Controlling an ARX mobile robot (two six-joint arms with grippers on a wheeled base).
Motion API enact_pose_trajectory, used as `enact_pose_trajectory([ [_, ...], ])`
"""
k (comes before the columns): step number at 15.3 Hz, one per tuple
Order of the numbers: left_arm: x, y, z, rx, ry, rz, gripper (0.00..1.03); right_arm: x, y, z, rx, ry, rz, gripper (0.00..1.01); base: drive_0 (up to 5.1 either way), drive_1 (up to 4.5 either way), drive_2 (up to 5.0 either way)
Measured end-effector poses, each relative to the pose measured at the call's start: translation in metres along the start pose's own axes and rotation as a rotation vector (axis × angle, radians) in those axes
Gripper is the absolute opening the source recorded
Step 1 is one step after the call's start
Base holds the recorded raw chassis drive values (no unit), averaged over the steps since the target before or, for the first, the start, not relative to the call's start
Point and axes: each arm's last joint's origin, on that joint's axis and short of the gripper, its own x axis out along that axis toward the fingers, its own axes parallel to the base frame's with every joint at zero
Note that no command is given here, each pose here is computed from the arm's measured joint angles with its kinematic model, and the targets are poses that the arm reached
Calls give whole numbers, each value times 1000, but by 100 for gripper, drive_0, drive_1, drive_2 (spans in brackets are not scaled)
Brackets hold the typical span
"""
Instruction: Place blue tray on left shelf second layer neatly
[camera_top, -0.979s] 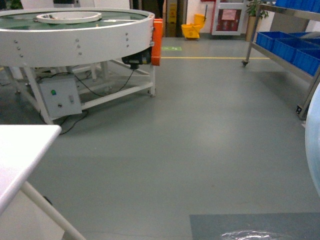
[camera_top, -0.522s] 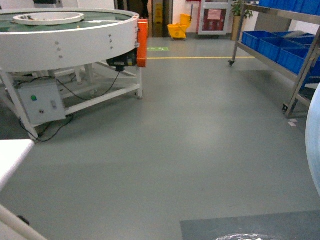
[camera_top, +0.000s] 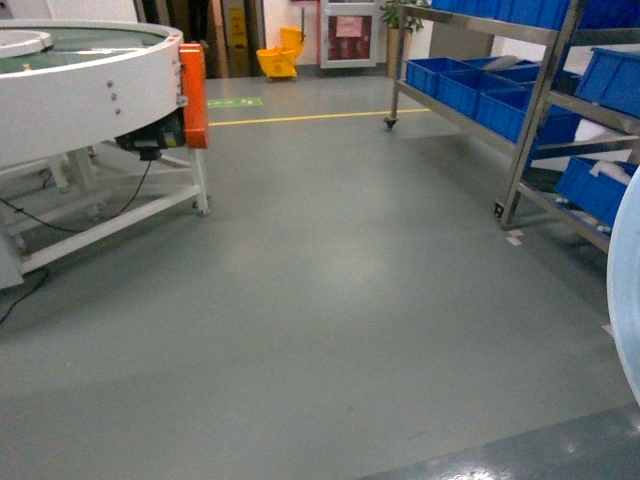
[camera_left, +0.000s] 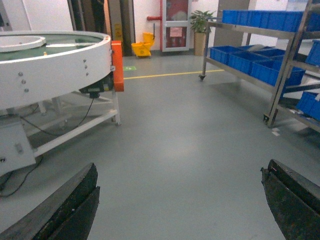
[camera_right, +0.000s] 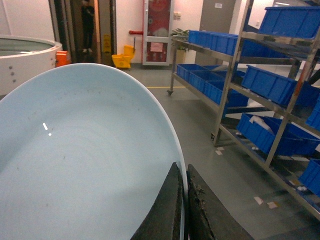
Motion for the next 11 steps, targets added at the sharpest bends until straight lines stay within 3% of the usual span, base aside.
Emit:
enact_pose_trajectory([
  [6, 0, 0, 0, 0, 0, 0, 98, 0, 0, 0, 0, -4, -1, 2, -170, 220, -559],
  [11, 0, 0, 0, 0, 0, -5, 98, 0, 0, 0, 0, -4, -1, 2, 17, 407, -373],
])
